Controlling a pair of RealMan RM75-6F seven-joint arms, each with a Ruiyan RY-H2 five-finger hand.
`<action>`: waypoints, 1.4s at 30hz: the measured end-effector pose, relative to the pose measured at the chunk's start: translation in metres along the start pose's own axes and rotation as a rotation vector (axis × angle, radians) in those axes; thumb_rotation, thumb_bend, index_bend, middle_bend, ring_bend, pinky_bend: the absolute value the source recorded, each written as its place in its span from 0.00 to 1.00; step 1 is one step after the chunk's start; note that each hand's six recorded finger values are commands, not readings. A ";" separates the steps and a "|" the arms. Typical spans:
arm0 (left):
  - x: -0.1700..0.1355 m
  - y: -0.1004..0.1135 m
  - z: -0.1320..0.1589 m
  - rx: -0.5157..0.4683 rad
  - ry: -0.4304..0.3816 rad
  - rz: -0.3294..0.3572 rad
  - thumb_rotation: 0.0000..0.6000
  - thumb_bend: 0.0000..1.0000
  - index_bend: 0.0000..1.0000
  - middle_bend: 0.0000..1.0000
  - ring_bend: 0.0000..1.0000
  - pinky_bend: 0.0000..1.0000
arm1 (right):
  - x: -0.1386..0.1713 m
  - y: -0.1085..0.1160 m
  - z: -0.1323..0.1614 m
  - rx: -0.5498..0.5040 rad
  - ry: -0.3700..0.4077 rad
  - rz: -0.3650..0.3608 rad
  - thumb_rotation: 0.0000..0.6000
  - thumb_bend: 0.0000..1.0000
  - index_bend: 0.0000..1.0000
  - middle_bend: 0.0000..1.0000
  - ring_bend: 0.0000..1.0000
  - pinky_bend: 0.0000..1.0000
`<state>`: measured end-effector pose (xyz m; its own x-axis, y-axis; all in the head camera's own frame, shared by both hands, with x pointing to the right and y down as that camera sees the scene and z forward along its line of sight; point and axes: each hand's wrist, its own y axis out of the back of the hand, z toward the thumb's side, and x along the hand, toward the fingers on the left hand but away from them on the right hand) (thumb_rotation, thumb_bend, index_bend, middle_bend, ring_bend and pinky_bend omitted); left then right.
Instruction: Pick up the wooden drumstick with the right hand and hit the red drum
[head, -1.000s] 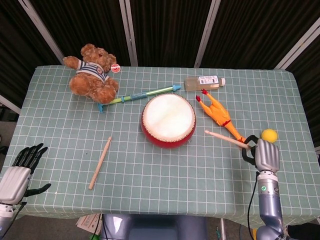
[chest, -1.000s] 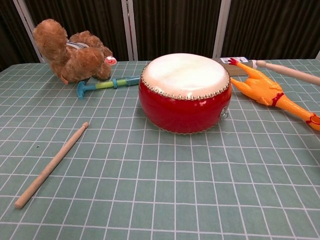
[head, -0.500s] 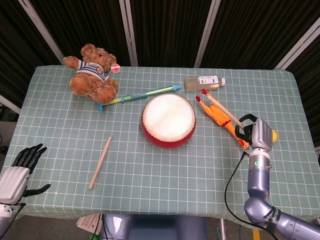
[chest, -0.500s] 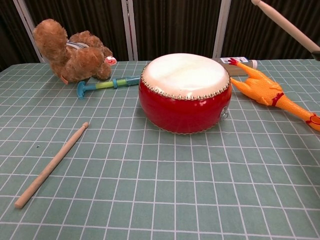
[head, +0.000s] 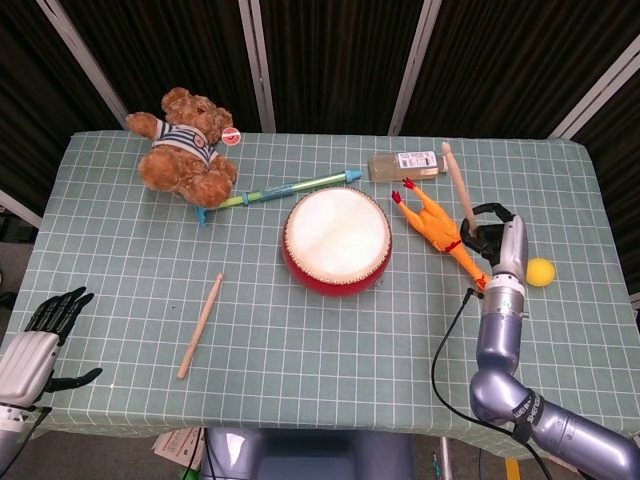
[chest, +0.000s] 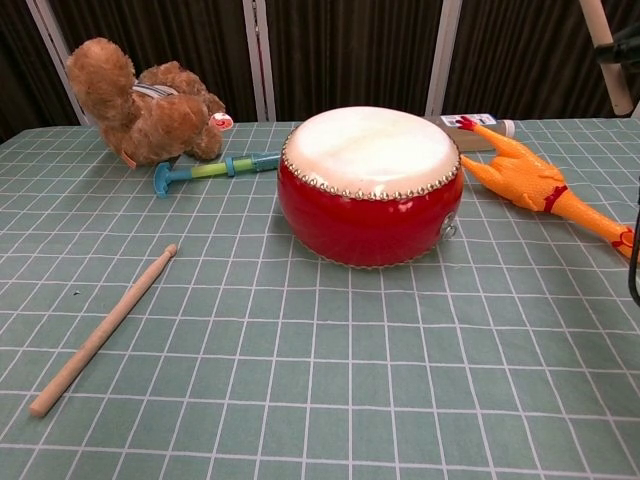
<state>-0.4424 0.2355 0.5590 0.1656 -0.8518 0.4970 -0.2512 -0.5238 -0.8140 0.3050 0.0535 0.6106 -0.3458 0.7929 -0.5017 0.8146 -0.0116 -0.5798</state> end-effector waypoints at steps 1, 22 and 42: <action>0.000 0.000 0.000 -0.001 0.000 0.001 1.00 0.00 0.00 0.00 0.00 0.00 | 0.000 -0.003 0.000 0.023 0.009 0.004 1.00 0.67 1.00 1.00 1.00 0.92; -0.003 0.002 0.001 -0.022 -0.002 0.007 1.00 0.00 0.00 0.00 0.00 0.00 | -0.009 -0.086 -0.042 1.600 0.610 -0.138 1.00 0.67 1.00 1.00 1.00 0.92; -0.003 0.000 0.002 -0.020 0.005 -0.005 1.00 0.00 0.00 0.00 0.00 0.00 | 0.000 -0.025 0.026 0.394 0.247 -0.123 1.00 0.67 1.00 1.00 1.00 0.92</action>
<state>-0.4409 0.2381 0.5575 0.1623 -0.8492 0.5026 -0.2695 -0.5281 -0.8053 0.2726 0.0377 0.6085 -0.2682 0.9234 -0.2745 0.5195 -0.1013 -0.8485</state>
